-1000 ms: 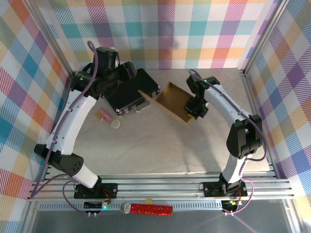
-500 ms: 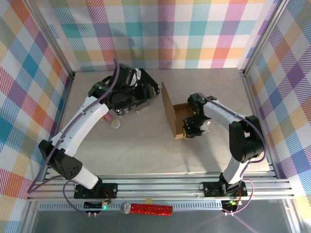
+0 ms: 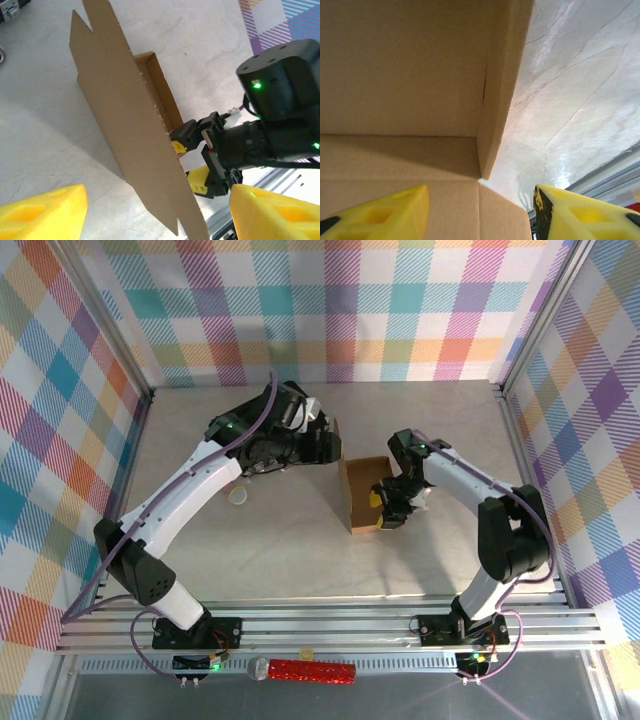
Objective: Fold the paper box
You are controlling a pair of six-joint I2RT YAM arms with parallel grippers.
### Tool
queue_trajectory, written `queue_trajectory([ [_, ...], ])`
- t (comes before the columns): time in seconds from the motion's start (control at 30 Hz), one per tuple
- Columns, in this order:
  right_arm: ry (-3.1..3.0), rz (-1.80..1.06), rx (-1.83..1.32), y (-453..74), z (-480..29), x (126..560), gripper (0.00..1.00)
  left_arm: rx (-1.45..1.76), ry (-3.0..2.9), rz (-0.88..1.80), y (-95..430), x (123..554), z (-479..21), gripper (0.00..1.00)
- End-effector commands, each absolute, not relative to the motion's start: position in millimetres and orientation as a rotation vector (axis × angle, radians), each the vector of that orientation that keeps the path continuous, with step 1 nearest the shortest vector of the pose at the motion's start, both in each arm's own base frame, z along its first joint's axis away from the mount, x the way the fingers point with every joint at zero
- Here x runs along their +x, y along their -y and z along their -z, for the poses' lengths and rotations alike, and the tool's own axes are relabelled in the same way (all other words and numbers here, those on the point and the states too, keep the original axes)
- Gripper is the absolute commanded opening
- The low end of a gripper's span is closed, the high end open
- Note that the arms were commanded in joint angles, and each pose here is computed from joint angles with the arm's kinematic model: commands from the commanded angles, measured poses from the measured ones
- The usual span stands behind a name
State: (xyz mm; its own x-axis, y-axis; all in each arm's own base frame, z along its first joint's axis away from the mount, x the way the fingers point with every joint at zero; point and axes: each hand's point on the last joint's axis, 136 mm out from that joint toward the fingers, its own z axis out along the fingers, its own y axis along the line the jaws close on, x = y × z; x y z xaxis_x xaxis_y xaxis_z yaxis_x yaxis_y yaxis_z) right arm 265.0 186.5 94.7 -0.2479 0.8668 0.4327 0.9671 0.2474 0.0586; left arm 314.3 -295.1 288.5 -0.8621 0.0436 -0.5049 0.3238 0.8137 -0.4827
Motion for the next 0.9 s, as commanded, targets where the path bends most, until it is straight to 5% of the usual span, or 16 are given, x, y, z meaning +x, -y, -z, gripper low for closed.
queue_trajectory([
  [0.0, 2.468, 0.578, -1.594, -167, -136, 289, 0.63, 0.375, -2.559, 0.693, 297, 301, -290, 0.74],
  [0.17, 2.932, 0.585, -1.251, -132, -178, 328, 0.71, 0.528, -2.614, 0.447, 309, 284, -282, 0.75],
  [0.63, 3.120, 0.713, -0.933, -132, -208, 362, 0.61, 0.641, -2.612, -0.184, 304, 328, -224, 0.65],
  [0.7, 3.107, 0.709, -0.942, -132, -207, 361, 0.60, 0.664, -2.592, -0.219, 305, 333, -223, 0.53],
  [0.83, 3.073, 0.672, -1.004, -125, -204, 359, 0.57, 0.763, -2.537, -0.197, 312, 338, -233, 0.03],
  [0.87, 3.062, 0.666, -1.025, -123, -204, 359, 0.56, 0.795, -2.521, -0.200, 312, 338, -236, 0.00],
])
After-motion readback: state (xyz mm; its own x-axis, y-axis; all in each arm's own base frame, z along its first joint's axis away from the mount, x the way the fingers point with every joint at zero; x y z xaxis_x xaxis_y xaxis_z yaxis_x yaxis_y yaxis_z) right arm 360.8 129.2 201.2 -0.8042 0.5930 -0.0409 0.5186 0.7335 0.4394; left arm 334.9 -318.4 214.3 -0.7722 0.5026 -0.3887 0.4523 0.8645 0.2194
